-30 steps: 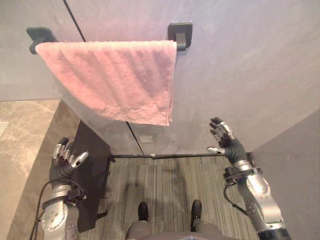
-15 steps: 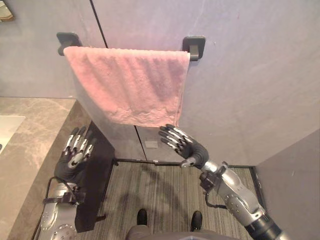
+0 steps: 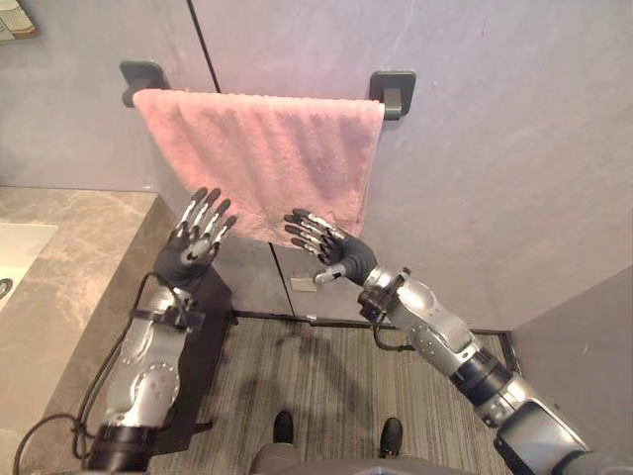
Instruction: Organize washtable
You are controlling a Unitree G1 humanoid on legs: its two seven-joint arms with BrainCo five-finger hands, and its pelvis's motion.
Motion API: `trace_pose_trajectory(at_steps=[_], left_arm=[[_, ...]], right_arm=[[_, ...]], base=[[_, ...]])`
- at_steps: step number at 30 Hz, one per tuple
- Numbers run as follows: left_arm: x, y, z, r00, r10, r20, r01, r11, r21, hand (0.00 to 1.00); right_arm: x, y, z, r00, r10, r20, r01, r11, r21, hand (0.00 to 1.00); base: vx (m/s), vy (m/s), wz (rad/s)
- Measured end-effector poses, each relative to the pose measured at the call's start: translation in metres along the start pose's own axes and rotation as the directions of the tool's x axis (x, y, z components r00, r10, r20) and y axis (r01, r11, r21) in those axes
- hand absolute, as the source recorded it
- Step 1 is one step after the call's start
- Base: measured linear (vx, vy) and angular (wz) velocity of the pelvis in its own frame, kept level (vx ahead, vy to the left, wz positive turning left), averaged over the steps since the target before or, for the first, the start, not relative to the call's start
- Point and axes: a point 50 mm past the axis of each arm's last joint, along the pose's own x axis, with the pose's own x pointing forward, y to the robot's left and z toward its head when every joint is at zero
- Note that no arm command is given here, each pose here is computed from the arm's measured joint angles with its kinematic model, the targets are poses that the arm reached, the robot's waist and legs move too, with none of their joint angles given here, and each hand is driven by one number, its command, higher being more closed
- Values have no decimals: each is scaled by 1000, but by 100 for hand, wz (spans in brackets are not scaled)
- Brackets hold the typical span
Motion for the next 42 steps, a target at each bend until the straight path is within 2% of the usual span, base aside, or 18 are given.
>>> trace_pose_trajectory(at_steps=[9,18,25,31,34,36,42], left_arm=[[46,5,-5,998,62,-6,-62,998,-10,0],[104,-5,28,989,82,122,-78,996,-38,0],[124,0,44,981,130,142,-127,992,-25,0],[125,8,45,970,197,141,-193,980,-43,0],[119,26,41,950,285,124,-280,958,-60,0],[112,42,35,926,365,99,-359,930,-74,0],[94,64,20,884,466,40,-462,883,-77,0]], right_arm=[[36,-10,23,995,-94,30,96,993,-64,0],[81,-10,76,974,-155,164,168,983,-70,0],[82,-28,91,940,-273,204,283,959,-20,0],[78,-37,97,921,-320,223,323,946,25,0],[73,-45,100,910,-346,226,350,936,24,0],[68,-55,105,891,-386,239,378,922,82,0],[51,-77,103,848,-474,238,447,880,160,0]], base=[[-4,0,-1],[-43,-4,-2],[8,3,-4],[-18,2,-10],[-21,3,-10],[-31,0,-13],[-26,-3,-8]])
